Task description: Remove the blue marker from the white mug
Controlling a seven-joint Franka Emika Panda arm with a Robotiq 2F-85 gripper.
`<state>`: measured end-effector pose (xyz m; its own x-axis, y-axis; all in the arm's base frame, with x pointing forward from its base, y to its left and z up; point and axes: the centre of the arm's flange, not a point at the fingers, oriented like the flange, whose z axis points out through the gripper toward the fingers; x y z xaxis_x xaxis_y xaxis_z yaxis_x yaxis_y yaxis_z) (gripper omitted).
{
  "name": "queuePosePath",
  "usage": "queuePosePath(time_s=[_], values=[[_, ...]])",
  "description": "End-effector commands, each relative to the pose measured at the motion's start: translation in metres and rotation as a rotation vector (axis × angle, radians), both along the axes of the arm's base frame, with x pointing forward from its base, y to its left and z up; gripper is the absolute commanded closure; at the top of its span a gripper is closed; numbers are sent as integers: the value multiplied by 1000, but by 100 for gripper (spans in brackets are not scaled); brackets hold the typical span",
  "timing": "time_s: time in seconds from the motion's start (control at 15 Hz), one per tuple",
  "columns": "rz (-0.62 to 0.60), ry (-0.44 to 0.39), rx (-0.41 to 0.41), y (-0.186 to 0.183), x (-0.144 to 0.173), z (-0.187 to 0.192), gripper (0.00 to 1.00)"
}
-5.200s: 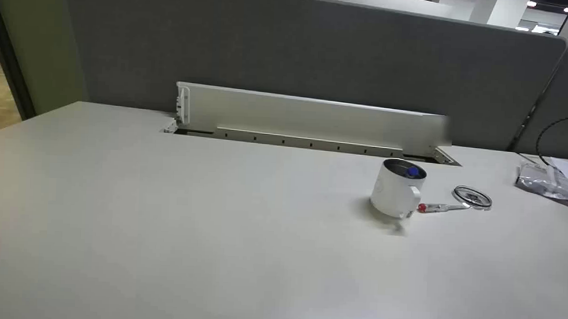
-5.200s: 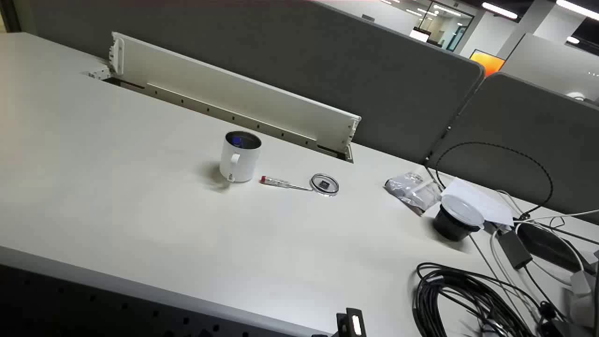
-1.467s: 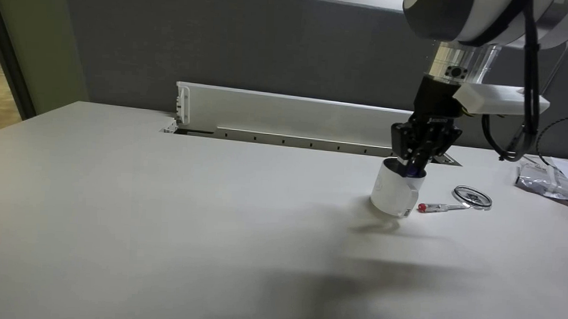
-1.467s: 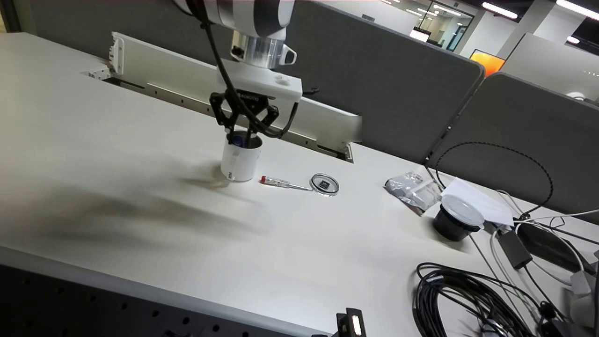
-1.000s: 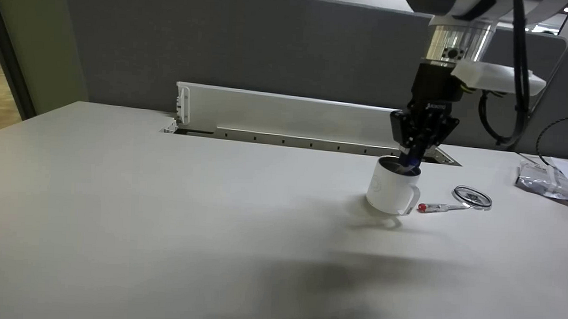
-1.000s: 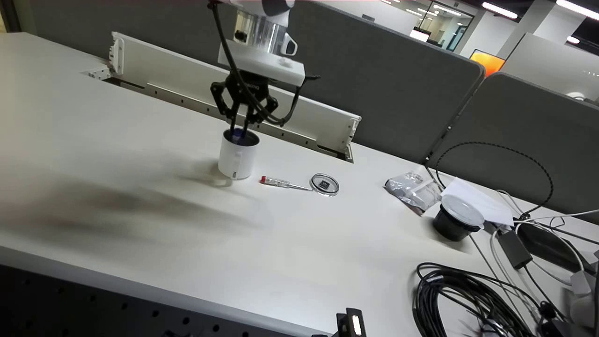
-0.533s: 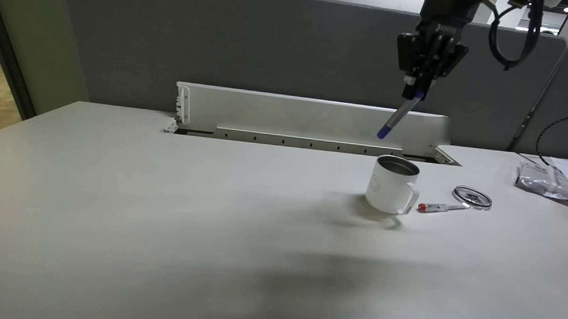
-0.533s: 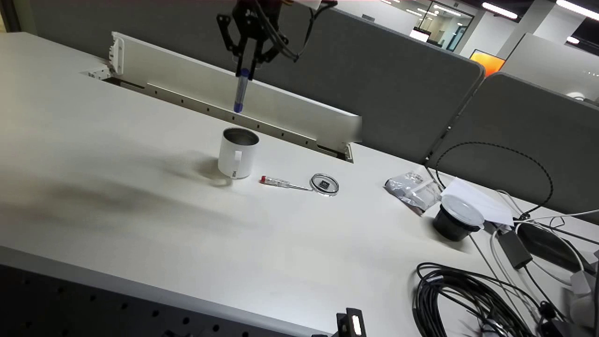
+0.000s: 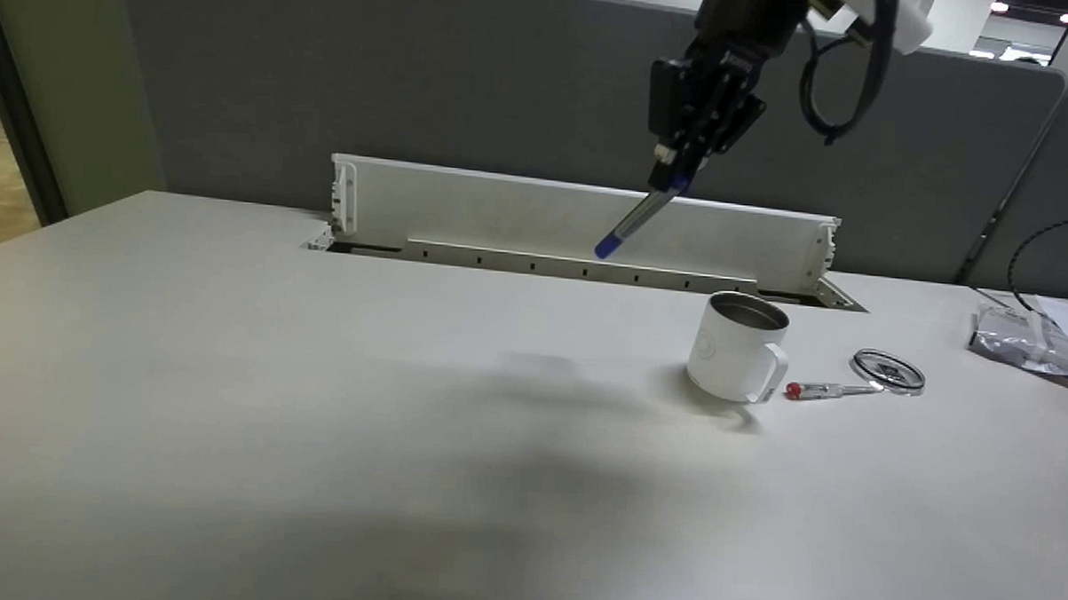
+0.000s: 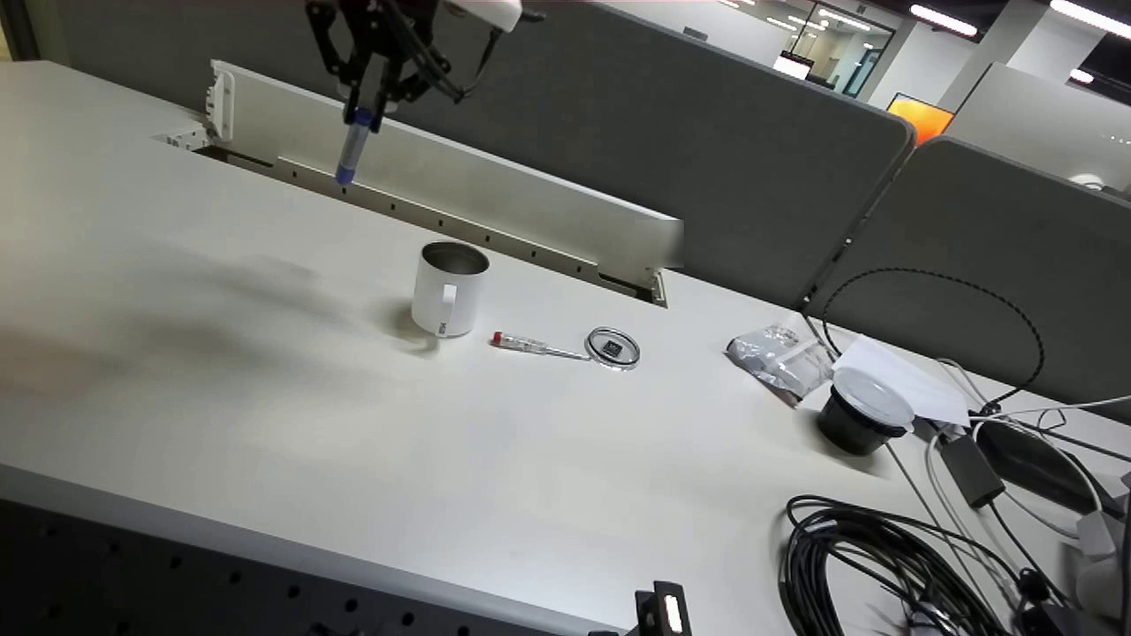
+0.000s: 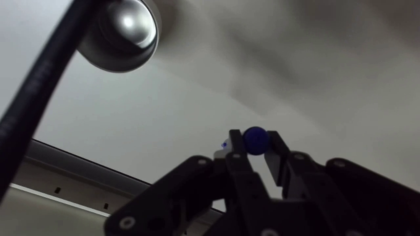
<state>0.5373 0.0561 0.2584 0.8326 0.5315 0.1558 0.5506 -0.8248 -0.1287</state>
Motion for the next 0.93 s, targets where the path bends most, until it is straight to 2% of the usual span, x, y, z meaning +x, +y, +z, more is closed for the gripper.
queuePosePath(time_s=[0.0,0.13,0.2,0.27,0.33,0.47,0.8,0.87], values=[[112,-84,-89,55,-14,-62,92],[178,-116,-121,85,-22,-94,92],[184,-107,-134,97,-23,-107,92],[177,-65,-146,103,-23,-113,92],[202,-84,-112,90,-34,-101,67],[206,-61,-129,98,-37,-118,67],[198,-71,-134,94,-29,-116,67],[159,-113,-126,90,-26,-126,92]])
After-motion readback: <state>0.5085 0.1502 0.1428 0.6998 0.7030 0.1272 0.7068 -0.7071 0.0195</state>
